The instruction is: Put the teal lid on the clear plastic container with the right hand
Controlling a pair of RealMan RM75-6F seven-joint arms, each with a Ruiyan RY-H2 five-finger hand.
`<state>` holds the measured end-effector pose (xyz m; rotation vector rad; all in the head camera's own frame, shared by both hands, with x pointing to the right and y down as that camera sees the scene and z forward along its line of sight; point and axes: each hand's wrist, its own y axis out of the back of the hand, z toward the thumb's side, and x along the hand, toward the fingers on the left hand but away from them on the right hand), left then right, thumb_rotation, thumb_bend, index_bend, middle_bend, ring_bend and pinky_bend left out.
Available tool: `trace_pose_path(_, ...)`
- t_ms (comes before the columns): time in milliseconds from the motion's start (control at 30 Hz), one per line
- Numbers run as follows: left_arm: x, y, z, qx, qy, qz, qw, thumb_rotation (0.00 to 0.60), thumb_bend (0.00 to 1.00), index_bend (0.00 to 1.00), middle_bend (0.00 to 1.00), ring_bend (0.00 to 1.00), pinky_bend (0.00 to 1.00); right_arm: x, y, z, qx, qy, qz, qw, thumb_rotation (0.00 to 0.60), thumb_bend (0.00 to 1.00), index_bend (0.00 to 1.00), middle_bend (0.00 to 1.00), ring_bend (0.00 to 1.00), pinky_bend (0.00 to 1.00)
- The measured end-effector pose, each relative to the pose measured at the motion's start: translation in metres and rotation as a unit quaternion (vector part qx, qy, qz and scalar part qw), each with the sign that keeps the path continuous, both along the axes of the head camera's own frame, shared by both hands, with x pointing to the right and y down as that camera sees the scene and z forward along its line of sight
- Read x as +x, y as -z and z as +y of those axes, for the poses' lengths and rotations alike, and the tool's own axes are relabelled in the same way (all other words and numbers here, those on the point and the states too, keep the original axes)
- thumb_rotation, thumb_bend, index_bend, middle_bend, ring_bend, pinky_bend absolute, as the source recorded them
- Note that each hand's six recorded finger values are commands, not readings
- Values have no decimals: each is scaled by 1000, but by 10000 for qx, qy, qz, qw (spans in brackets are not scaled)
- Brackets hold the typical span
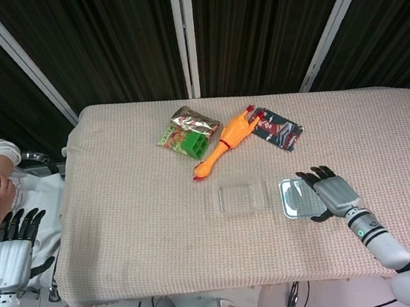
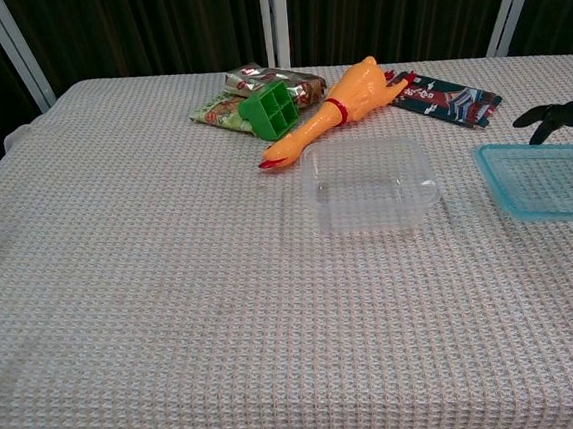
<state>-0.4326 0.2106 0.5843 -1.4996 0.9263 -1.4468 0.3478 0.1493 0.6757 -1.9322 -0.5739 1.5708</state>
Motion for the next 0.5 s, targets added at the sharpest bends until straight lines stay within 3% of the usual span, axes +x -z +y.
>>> trace_pose_path(200, -2, -2, 0, 24, -21, 63, 10000, 600, 63, 108, 89, 14, 8, -31, 30, -11, 13, -52, -368, 9993, 600, 65, 33, 354, 0, 0)
trace_pose_path(500, -8, -7, 1, 19, -27, 143, 9999, 600, 63, 108, 89, 14, 8, -91, 26, -33, -118, 85, -349, 9993, 600, 65, 33, 339, 0, 0)
